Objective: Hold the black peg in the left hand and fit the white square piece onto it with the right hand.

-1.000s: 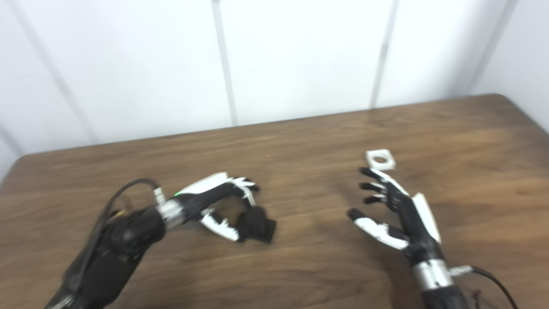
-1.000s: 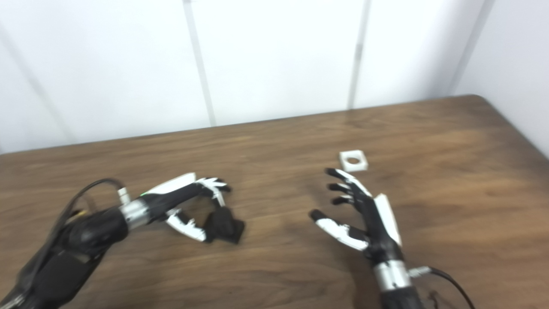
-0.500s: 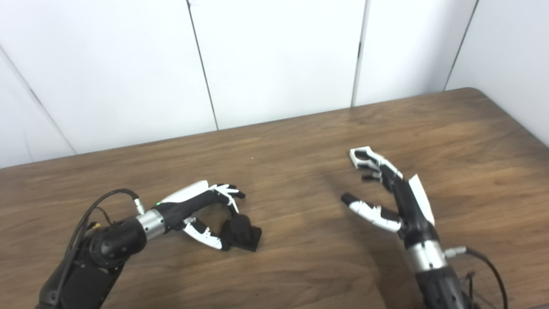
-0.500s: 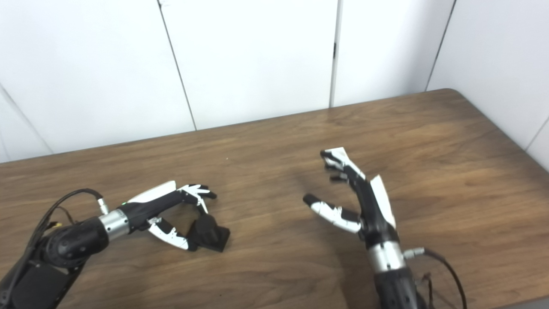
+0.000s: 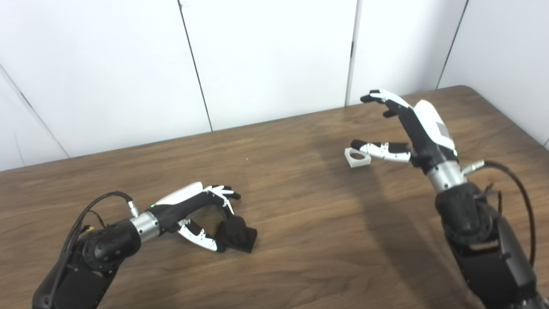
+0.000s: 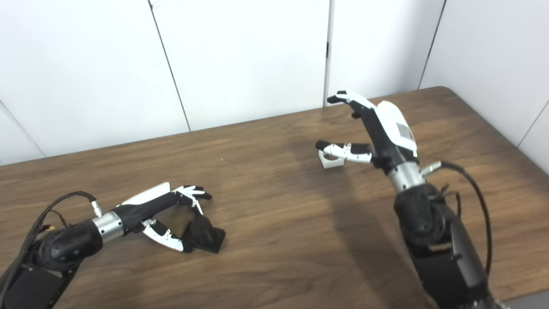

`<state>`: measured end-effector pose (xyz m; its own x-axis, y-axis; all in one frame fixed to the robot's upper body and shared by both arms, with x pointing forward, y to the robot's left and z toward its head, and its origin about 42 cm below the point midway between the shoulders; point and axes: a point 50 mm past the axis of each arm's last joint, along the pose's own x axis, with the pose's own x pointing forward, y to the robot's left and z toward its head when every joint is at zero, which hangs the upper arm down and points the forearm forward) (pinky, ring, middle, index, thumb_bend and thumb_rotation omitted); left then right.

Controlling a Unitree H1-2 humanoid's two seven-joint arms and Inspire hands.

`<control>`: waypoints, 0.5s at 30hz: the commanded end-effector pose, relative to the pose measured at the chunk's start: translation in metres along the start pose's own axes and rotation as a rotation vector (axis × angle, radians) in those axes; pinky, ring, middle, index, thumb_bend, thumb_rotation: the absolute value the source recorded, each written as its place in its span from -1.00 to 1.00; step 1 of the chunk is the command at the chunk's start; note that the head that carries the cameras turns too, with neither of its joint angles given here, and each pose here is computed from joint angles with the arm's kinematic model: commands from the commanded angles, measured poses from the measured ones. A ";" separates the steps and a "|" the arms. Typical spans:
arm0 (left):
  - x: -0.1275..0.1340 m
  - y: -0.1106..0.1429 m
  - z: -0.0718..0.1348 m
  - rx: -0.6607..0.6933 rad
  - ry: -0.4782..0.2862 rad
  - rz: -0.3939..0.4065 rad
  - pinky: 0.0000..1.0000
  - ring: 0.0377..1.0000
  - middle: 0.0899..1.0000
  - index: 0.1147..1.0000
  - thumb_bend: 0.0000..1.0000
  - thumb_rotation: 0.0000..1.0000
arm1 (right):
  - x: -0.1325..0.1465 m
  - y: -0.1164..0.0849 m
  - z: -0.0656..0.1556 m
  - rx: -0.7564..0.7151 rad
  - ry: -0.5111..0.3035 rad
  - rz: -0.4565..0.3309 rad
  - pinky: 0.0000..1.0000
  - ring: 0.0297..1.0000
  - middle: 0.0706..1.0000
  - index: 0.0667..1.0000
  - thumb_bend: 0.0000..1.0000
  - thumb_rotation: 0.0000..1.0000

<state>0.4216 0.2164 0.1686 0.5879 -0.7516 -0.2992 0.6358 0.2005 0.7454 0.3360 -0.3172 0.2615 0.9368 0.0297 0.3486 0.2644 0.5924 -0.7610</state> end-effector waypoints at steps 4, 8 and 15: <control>-0.012 -0.040 -0.021 -0.039 0.086 -0.194 0.98 0.98 0.82 -0.15 0.04 -0.89 | 0.035 -0.024 0.002 -0.103 -0.033 0.023 0.25 0.62 0.73 0.49 0.49 -0.29; -0.014 -0.040 -0.023 -0.042 0.091 -0.196 0.97 0.99 0.83 -0.15 0.04 -0.89 | 0.059 -0.034 -0.007 -0.205 0.008 0.105 0.27 0.66 0.78 0.52 0.48 -0.20; -0.016 -0.043 -0.021 -0.050 0.085 -0.181 0.96 0.97 0.81 -0.15 0.04 -0.90 | 0.095 -0.041 -0.017 -0.398 0.086 0.260 0.40 0.75 0.83 0.56 0.50 -0.21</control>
<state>0.4204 0.2192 0.1688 0.5890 -0.7512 -0.2981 0.6359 0.2032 0.7446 0.4067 -0.3485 0.2876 0.9967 0.0712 0.0395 0.0184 0.2746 -0.9614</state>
